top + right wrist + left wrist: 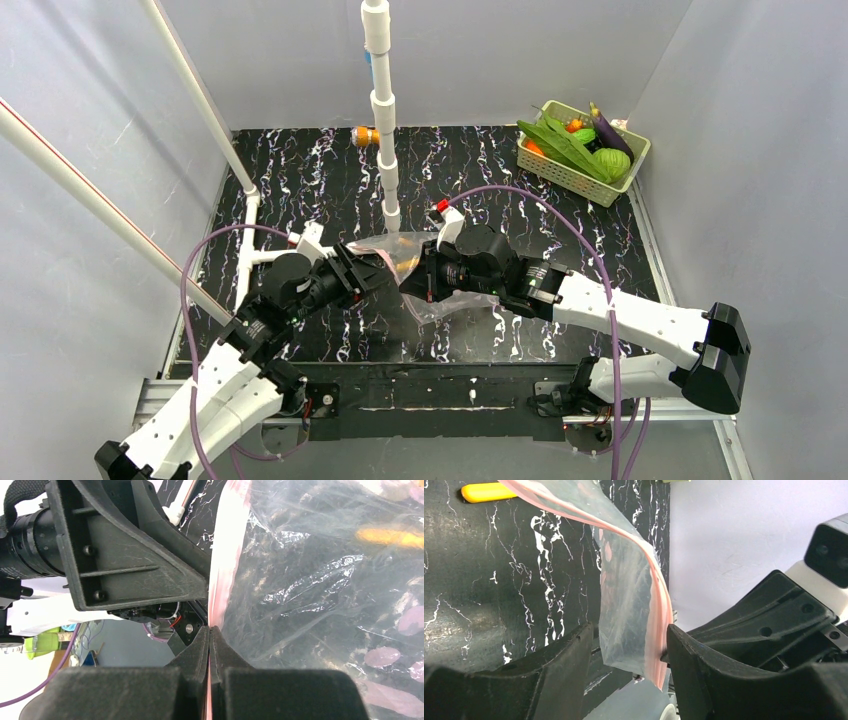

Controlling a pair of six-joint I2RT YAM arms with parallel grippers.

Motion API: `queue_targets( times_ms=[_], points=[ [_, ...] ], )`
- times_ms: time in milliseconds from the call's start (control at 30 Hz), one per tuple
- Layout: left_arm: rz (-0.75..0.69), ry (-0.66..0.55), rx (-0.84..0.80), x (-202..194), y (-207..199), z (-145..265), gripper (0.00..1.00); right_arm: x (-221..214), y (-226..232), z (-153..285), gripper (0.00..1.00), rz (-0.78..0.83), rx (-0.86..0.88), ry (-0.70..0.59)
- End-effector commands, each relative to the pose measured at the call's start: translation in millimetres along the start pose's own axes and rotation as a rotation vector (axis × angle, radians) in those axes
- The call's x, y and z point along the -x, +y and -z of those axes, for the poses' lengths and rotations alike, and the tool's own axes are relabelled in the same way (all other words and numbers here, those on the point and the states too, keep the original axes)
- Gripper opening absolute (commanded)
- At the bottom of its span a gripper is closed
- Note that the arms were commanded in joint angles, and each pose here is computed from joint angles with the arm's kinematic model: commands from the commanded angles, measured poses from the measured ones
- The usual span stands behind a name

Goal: Place the food in the zip-top bag and seal the zipper
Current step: Open the zipper of the food storage bag at the center of the board.

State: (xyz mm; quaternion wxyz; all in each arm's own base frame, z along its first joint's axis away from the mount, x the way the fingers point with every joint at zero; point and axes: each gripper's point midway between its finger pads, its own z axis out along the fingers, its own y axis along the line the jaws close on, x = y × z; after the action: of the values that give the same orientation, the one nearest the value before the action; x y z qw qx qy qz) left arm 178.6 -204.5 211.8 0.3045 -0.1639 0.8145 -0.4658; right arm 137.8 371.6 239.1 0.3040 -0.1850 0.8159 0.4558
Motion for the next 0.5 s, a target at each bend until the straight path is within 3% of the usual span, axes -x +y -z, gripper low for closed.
queue_targets(
  times_ms=[0, 467],
  points=[
    [0.0, 0.0, 0.003, -2.5, 4.0, 4.2, 0.55, 10.9, 9.1, 4.1, 0.01, 0.005, 0.04, -0.045],
    [0.002, 0.008, 0.008, -1.9, 3.4, -3.2, 0.53, 12.1, 12.0, 5.8, 0.01, 0.003, 0.05, -0.047]
  ],
)
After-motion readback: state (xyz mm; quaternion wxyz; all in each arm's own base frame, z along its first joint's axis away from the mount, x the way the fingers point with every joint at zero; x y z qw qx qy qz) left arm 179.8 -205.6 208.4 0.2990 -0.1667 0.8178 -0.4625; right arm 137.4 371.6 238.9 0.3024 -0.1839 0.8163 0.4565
